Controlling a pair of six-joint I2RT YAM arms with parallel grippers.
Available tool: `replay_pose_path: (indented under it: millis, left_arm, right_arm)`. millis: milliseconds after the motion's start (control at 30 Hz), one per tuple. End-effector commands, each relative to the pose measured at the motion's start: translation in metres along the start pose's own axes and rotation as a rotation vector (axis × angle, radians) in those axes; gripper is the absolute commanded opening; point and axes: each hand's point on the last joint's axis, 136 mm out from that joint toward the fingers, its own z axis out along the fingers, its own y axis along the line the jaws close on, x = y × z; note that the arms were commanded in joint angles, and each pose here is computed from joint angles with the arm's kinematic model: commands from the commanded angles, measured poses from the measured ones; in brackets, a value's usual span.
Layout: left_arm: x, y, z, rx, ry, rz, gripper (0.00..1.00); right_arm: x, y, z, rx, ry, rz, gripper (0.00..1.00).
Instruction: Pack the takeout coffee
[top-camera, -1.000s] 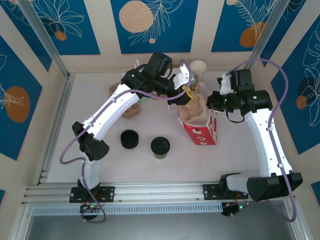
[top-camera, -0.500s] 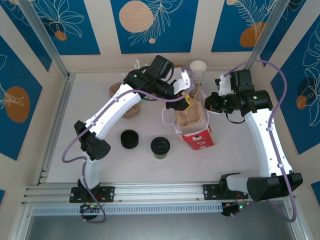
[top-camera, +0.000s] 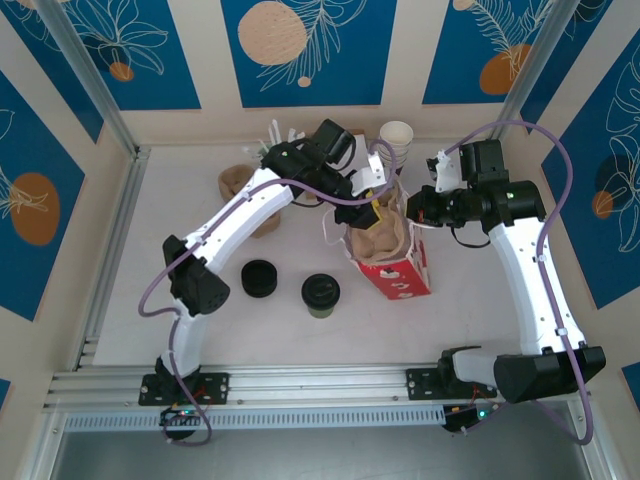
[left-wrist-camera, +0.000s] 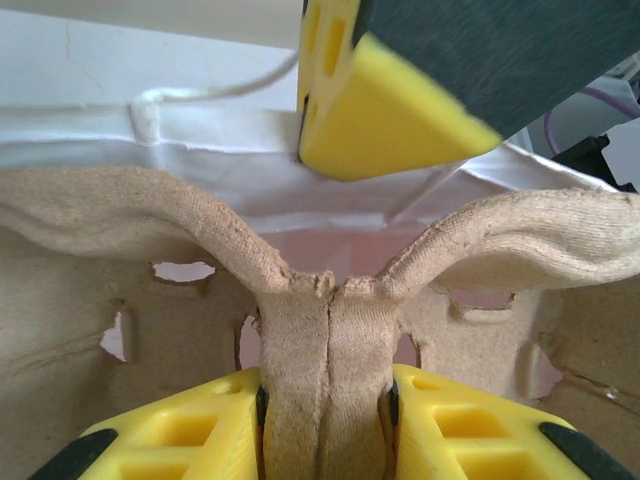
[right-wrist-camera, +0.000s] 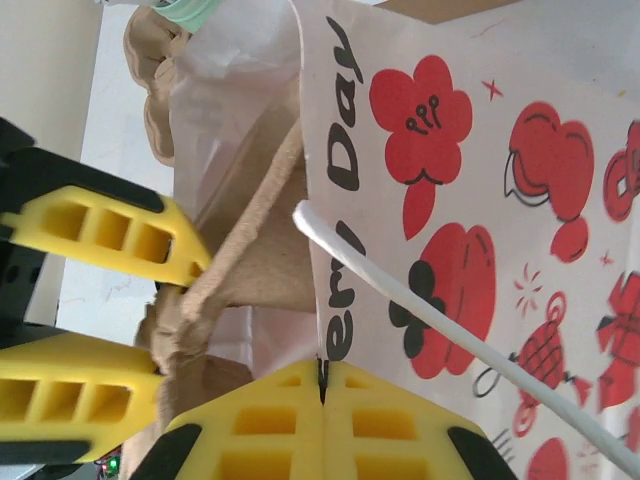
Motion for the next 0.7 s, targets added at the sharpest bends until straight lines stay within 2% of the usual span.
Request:
replay_pose_path:
  millis: [0, 667]
  left_arm:
    - [0.012, 0.0, 0.011, 0.025, 0.036, -0.01, 0.32]
    - [0.027, 0.016, 0.034, -0.019, 0.062, -0.056, 0.31]
  right_arm:
    - [0.01, 0.009, -0.006, -0.041, 0.012, -0.027, 0.0]
    - [0.019, 0.006, 0.004, -0.096, 0.047, 0.069, 0.0]
